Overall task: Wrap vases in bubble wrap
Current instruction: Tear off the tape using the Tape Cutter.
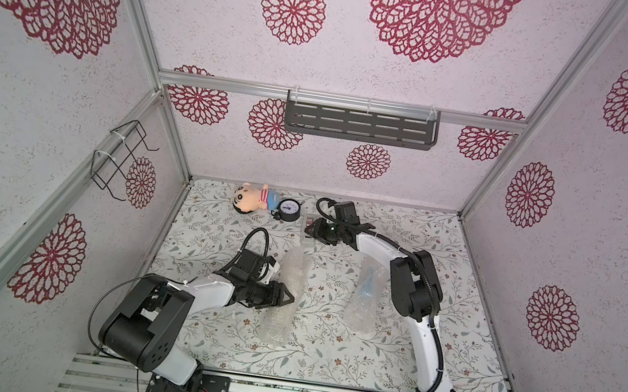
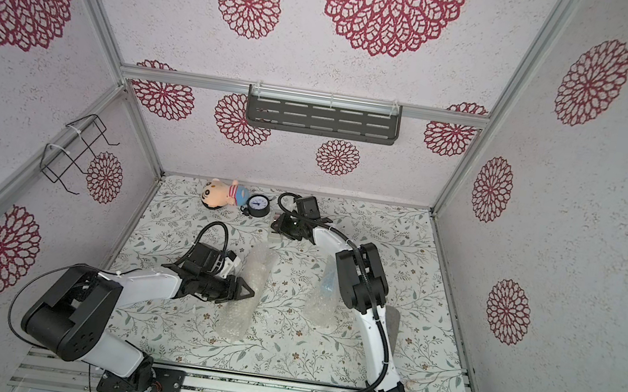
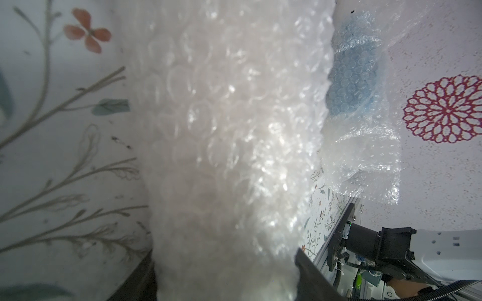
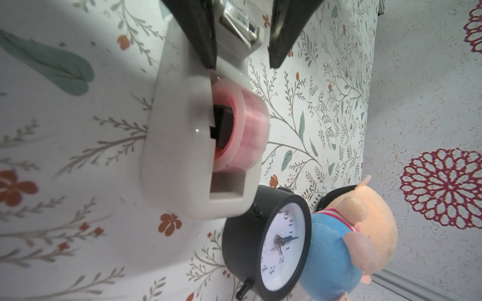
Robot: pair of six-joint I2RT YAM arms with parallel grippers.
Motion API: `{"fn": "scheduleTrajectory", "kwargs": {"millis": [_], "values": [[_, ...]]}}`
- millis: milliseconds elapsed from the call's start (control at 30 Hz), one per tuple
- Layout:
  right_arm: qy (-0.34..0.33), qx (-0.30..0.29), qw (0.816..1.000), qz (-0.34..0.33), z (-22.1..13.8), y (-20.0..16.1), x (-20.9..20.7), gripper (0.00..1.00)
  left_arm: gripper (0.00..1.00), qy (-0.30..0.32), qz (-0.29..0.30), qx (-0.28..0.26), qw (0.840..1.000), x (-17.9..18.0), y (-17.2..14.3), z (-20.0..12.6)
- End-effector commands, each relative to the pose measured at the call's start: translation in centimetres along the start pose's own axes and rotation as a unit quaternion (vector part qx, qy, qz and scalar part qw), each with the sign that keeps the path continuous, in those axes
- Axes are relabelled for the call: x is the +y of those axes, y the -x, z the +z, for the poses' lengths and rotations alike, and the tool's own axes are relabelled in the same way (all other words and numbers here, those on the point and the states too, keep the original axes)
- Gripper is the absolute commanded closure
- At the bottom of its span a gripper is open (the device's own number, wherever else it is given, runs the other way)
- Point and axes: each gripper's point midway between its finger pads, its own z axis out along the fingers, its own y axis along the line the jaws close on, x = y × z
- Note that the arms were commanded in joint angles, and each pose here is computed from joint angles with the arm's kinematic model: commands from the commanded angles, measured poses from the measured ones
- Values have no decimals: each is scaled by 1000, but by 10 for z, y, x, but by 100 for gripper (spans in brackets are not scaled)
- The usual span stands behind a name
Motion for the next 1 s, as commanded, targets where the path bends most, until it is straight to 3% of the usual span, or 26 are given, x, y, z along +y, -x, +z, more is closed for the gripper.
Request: {"fn": "scheduleTrajectory", "kwargs": {"millis": [0, 967], "values": [[-4, 24, 999, 24, 2, -10, 0, 63, 49, 45, -9, 13, 999, 22, -9, 7], [53, 36, 997, 48, 15, -13, 4, 72, 51, 48, -6, 14, 999, 24, -9, 6]]}}
